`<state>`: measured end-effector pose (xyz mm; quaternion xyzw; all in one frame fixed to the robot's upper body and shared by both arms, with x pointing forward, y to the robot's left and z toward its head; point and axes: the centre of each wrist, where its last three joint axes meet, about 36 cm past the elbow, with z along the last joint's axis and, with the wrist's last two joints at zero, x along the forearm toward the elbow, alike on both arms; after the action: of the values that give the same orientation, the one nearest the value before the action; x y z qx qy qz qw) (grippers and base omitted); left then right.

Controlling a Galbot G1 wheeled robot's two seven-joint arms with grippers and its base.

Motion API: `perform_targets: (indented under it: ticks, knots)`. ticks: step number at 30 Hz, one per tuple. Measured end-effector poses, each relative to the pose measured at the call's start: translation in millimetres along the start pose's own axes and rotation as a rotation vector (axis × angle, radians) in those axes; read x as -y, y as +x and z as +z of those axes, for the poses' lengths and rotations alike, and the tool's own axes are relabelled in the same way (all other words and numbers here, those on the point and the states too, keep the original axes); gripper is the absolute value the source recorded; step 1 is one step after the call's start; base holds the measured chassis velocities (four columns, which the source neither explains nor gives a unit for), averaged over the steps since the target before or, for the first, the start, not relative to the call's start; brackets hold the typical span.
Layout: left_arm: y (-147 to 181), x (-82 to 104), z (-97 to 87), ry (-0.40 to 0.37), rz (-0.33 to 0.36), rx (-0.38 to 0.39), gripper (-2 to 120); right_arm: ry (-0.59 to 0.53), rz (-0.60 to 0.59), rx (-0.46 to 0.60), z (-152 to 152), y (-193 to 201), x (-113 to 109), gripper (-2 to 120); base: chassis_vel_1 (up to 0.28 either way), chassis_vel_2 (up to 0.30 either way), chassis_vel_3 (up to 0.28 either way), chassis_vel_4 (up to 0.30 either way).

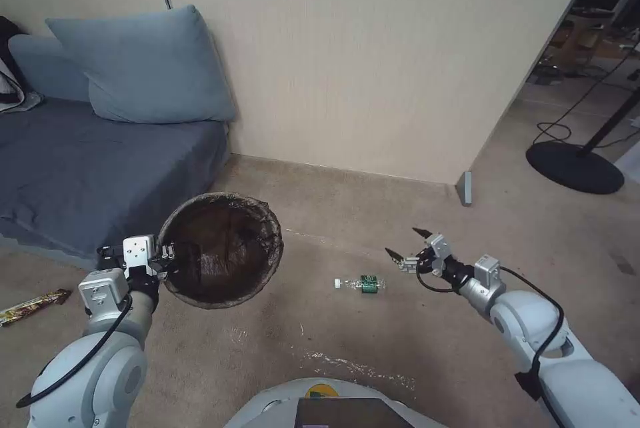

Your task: Pick up the trash bin, then pick up the garbage from the floor and place it into the trash bin.

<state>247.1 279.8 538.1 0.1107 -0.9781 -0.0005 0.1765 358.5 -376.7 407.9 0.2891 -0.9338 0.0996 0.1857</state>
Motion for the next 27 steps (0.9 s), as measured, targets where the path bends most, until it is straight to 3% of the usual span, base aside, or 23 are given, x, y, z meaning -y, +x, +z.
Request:
perform_targets:
  ticks: [11,27]
  knots:
    - [1,0.6,2.3,0.004,-0.013,-0.010,4,0.004,-0.094,-0.155,34,-46,16,100,0.000,0.000,0.000,0.000]
    - [2,0.6,4.3,0.000,-0.024,-0.018,4,-0.043,-0.111,-0.253,63,-93,34,100,0.000,0.000,0.000,0.000]
